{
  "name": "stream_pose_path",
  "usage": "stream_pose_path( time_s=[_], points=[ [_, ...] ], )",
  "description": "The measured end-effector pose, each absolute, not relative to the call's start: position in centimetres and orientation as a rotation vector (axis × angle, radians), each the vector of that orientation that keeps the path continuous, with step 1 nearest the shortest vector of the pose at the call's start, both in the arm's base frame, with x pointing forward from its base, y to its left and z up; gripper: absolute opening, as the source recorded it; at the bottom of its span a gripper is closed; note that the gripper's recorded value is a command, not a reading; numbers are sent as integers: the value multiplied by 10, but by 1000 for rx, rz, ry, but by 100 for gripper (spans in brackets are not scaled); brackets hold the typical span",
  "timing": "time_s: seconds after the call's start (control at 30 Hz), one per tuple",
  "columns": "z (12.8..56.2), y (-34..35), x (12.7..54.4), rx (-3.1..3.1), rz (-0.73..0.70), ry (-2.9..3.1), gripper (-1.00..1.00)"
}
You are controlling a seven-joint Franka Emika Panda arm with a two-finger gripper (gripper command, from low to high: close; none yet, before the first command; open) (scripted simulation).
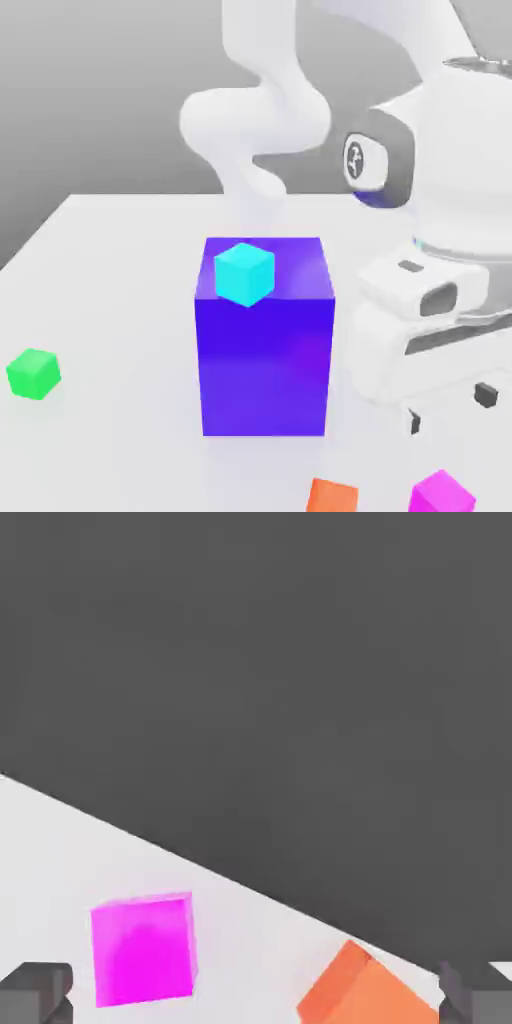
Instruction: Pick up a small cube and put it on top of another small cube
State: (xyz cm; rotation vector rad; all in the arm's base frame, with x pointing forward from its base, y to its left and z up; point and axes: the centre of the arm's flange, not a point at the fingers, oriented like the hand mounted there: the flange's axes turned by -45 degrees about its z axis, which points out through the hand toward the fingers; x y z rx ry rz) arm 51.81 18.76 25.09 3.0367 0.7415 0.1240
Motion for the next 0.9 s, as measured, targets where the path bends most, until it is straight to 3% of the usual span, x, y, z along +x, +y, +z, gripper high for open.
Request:
stream_pose_path(
  time_s=[0.1,0.23,0.27,0.47,0.63,0.9],
  points=[
    [199,203,507,3032,24,811,0],
    [138,207,504,3031,2,826,0],
    [130,207,503,3031,1,827,-100],
    [126,207,503,3031,1,828,-100],
    [182,206,504,3031,0,827,-100],
    [208,14,512,3025,-25,652,-100]
  ],
)
